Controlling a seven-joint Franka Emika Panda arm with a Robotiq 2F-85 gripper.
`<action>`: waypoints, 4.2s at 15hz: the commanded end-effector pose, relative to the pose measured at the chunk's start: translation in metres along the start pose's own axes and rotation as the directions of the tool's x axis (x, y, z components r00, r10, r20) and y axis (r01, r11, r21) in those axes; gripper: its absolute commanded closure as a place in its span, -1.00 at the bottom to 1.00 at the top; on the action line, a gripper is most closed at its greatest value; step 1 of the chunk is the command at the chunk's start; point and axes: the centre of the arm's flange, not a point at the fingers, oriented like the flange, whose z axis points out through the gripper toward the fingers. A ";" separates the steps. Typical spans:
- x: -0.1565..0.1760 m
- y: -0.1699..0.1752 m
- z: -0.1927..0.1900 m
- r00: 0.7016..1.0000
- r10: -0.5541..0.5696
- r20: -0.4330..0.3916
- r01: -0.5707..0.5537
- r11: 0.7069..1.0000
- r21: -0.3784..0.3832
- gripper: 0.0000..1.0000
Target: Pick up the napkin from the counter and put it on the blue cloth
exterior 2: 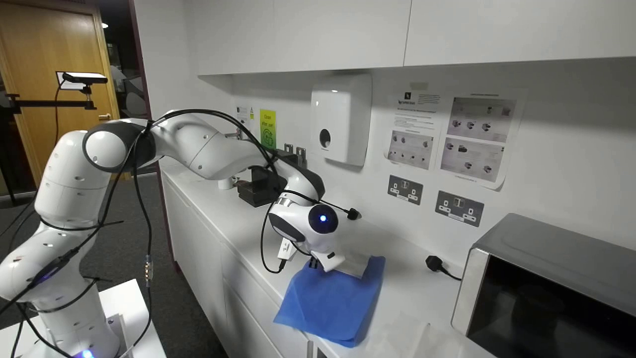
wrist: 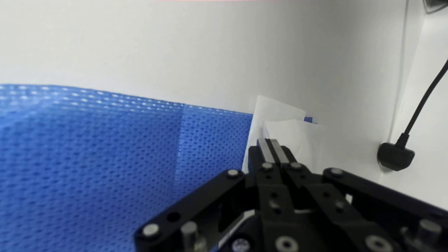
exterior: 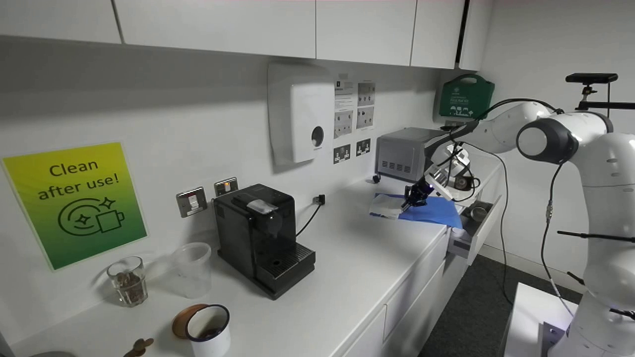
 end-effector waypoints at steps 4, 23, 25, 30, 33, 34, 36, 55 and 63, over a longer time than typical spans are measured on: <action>-0.009 0.006 -0.012 0.999 -0.008 -0.037 0.008 1.000 0.018 1.00; -0.026 -0.002 -0.058 0.968 0.012 -0.250 -0.070 0.972 -0.223 1.00; -0.032 -0.007 -0.060 0.964 0.000 -0.268 -0.074 0.961 -0.267 1.00; -0.049 -0.019 -0.068 0.946 -0.036 -0.323 -0.104 0.907 -0.407 1.00; -0.056 -0.025 -0.071 0.938 -0.063 -0.342 -0.116 0.870 -0.479 1.00; -0.057 -0.027 -0.072 0.937 -0.071 -0.342 -0.116 0.859 -0.499 1.00; -0.058 -0.030 -0.072 0.936 -0.086 -0.343 -0.117 0.840 -0.530 1.00; -0.062 -0.056 -0.050 0.952 -0.259 -0.165 0.045 0.649 -0.759 1.00; -0.053 -0.082 -0.063 0.968 -0.219 -0.122 0.031 0.588 -0.808 1.00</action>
